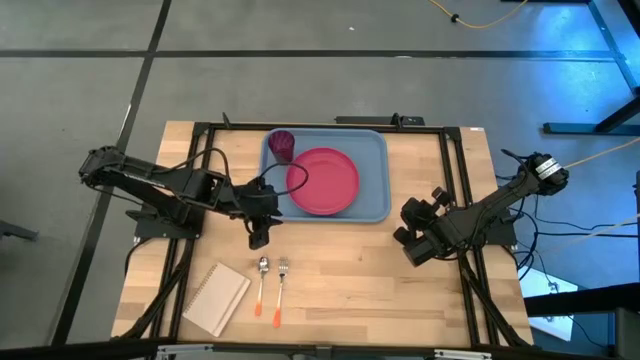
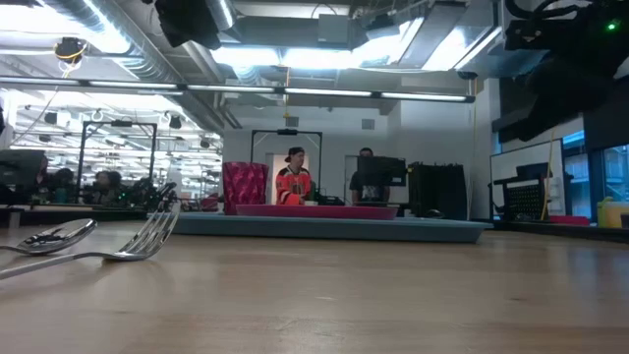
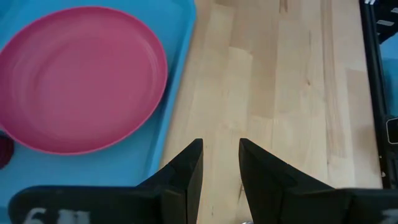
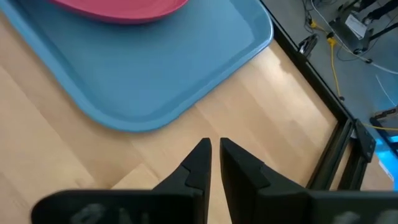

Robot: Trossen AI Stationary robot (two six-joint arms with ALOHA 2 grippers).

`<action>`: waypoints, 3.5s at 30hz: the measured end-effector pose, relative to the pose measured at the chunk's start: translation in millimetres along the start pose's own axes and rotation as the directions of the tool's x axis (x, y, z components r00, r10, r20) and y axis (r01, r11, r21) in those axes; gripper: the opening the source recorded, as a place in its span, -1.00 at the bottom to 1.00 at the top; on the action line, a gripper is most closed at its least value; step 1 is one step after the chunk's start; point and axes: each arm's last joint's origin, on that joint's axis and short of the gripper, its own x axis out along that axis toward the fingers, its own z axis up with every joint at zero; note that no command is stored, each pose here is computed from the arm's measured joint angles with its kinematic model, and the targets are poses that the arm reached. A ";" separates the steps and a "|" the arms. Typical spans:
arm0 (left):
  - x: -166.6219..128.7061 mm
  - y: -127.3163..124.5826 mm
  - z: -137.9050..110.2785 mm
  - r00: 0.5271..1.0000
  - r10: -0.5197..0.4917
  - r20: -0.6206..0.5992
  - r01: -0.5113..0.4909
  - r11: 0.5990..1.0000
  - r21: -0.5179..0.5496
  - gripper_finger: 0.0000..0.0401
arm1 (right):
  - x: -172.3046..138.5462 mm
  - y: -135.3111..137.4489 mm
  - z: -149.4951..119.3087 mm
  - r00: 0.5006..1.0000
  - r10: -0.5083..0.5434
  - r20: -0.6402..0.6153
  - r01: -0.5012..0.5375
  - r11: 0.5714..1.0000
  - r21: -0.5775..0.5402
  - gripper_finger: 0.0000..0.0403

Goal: Pick and place plate/cup/fork/spoon on tray
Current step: Adjust the orange spoon and the orange fork

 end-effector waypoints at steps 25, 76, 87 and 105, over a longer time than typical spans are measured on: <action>0.5 6.5 10.9 0.985 0.116 0.125 -0.123 0.991 0.047 -0.52 | -0.2 2.2 -2.8 0.993 0.048 -0.107 -0.048 0.999 0.009 -0.81; 99.6 -104.9 -111.1 0.857 -0.127 -0.500 -0.354 0.560 -0.749 -0.55 | -1.2 17.1 5.7 0.988 0.157 0.006 -0.157 0.987 -0.025 -0.80; 99.4 -98.3 -124.1 0.800 -0.027 -0.599 -0.502 0.516 -0.694 -0.55 | -1.3 17.3 5.8 0.987 0.158 0.007 -0.158 0.987 -0.025 -0.80; 114.2 -95.0 -139.8 0.743 0.069 -0.666 -0.597 0.517 -0.613 -0.90 | -1.3 17.8 6.1 0.987 0.162 0.009 -0.162 0.987 -0.021 -0.80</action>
